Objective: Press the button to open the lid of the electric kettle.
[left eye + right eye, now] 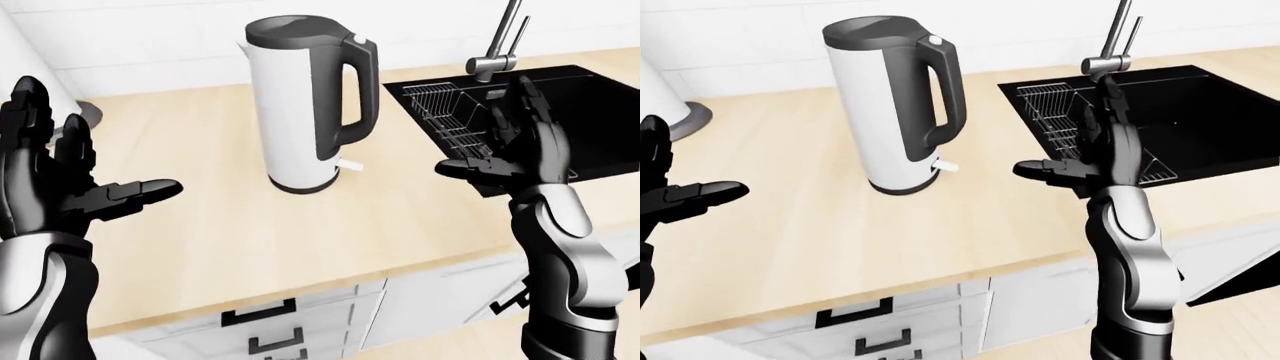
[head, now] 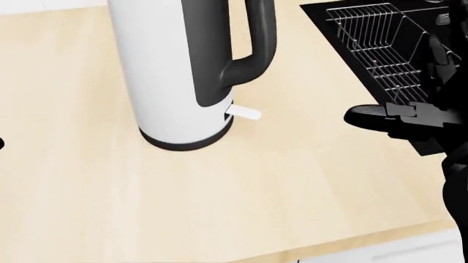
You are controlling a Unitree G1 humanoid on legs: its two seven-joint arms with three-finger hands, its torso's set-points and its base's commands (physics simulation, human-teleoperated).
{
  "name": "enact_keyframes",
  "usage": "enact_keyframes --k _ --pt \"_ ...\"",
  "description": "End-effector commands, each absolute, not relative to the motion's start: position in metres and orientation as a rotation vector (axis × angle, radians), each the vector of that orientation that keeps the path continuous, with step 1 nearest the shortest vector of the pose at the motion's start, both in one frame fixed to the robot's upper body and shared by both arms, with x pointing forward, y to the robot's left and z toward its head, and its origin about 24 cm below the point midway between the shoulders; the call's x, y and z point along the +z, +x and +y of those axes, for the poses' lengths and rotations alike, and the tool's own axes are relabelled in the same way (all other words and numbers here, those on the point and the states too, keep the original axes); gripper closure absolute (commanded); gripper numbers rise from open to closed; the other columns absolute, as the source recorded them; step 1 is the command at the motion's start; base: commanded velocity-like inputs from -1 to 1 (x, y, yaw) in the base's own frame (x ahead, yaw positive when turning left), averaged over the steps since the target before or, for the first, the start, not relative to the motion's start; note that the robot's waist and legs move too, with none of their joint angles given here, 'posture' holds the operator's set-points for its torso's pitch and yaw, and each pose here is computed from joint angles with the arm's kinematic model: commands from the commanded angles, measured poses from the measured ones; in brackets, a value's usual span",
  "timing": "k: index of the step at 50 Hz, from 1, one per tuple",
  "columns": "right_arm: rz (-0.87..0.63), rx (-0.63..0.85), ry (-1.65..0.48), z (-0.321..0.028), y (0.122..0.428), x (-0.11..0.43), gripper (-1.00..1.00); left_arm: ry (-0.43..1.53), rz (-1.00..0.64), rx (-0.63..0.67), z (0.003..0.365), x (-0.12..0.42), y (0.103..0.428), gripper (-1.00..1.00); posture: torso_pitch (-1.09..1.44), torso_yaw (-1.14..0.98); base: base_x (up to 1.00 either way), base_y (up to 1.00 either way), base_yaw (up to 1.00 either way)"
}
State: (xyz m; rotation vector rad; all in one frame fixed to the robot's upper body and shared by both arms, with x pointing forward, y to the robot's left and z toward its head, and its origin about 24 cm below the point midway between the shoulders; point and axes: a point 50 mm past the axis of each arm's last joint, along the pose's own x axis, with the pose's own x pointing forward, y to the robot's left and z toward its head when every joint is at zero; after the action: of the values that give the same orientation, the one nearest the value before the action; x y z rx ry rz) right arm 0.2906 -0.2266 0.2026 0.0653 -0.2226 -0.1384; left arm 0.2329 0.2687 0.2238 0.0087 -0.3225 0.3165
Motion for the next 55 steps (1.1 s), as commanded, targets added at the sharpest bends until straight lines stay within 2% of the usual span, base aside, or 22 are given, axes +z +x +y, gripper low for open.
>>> enact_keyframes --k 1,24,31,40,55 --pt "-0.301 -0.130 0.056 -0.225 0.288 0.217 -1.00 0.027 -0.390 0.311 0.267 0.236 0.229 -1.00 0.00 0.00 0.12 0.31 0.00" --pt "-0.343 -0.194 0.077 -0.247 0.296 0.228 -1.00 0.090 -0.438 0.346 0.268 0.242 0.228 -1.00 0.00 0.00 0.01 0.02 0.00" --pt "-0.340 -0.220 0.067 -0.254 0.298 0.231 -1.00 0.087 -0.453 0.302 0.264 0.241 0.225 -1.00 0.00 0.00 0.00 0.00 0.00" --pt "-0.351 -0.219 0.056 -0.251 0.297 0.233 -1.00 0.023 -0.418 0.295 0.264 0.239 0.227 -1.00 -0.01 0.00 0.00 0.00 0.00" --pt "-0.357 -0.212 0.054 -0.249 0.295 0.236 -1.00 0.023 -0.424 0.287 0.262 0.241 0.227 -1.00 -0.16 0.00 0.00 0.00 0.00"
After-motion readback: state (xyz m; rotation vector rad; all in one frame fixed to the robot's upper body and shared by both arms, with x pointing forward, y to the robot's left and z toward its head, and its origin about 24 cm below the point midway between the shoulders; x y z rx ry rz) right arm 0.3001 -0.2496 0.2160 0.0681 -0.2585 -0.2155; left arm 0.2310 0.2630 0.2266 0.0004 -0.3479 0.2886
